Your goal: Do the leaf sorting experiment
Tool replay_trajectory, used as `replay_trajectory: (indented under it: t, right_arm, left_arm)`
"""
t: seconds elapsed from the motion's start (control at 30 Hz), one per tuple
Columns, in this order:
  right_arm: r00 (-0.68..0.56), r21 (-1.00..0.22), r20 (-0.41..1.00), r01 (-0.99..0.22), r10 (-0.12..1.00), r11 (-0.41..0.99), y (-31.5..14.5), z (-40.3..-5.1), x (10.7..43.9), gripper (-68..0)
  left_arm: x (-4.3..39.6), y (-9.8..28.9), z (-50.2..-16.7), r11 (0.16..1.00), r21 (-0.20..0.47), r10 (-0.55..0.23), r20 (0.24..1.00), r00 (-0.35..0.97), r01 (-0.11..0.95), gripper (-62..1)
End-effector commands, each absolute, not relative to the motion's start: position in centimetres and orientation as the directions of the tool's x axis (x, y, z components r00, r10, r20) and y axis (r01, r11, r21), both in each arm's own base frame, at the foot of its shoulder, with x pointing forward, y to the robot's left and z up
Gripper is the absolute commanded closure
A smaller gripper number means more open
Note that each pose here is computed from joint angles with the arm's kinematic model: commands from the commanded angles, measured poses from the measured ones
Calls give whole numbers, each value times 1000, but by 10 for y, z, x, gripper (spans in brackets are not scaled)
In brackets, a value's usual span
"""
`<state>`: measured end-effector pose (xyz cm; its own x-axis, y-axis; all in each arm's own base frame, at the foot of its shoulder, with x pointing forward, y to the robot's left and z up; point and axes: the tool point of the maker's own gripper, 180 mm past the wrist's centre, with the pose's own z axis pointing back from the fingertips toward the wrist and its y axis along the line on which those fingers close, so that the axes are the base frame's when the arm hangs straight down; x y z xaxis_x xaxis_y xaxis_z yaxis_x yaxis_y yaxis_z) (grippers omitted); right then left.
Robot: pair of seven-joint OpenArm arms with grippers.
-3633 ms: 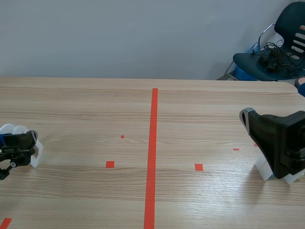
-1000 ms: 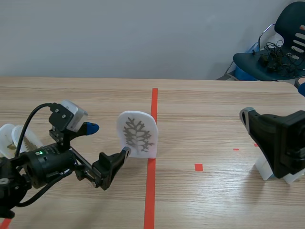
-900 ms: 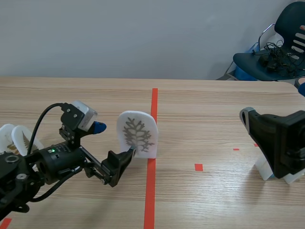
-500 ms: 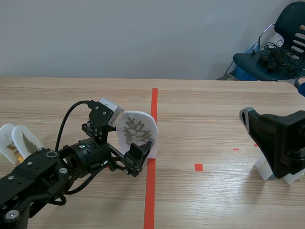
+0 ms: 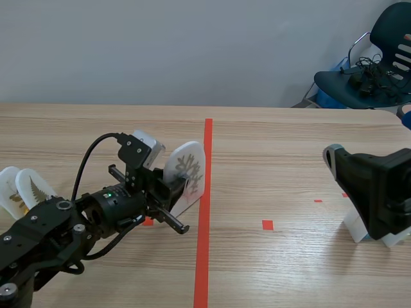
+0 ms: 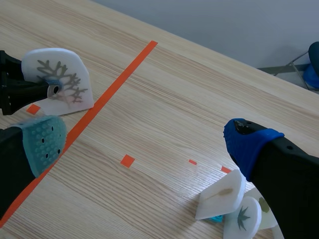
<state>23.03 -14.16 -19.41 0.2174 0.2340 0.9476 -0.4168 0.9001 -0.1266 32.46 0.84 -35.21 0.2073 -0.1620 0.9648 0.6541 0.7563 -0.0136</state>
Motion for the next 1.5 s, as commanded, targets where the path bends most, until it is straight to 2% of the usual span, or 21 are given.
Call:
replay_trajectory:
  t: [0.0,0.27,0.4,0.63,0.8,0.97,1.27,1.47]
  right_arm:
    - [184,-133,957,-410,225,902,-142,-185,234,-679]
    - [184,-133,957,-410,225,902,-142,-185,234,-679]
    - [184,-133,957,-410,225,902,-142,-185,234,-679]
    - [184,-133,957,-410,225,902,-142,-185,234,-679]
    - [184,-133,957,-410,225,902,-142,-185,234,-679]
    - [184,-133,957,-410,225,902,-142,-185,234,-679]
    - [184,-133,957,-410,225,902,-142,-185,234,-679]
    - [184,-133,957,-410,225,902,-142,-185,234,-679]
  left_arm:
    - [328,9,-323,759,-20,-109,982,157,651,-46]
    - [299,49,-261,818,-63,-15,991,131,571,-46]
    - [283,77,-247,864,-88,28,991,128,496,-46]
    - [285,125,-270,944,-74,16,984,177,322,-46]
    - [299,148,-285,972,-67,27,984,175,227,-46]
    - [315,184,-306,996,-38,23,982,188,80,-46]
    - [324,236,-329,998,1,13,979,205,-67,-46]
    - [325,259,-326,994,36,-17,982,188,-103,-46]
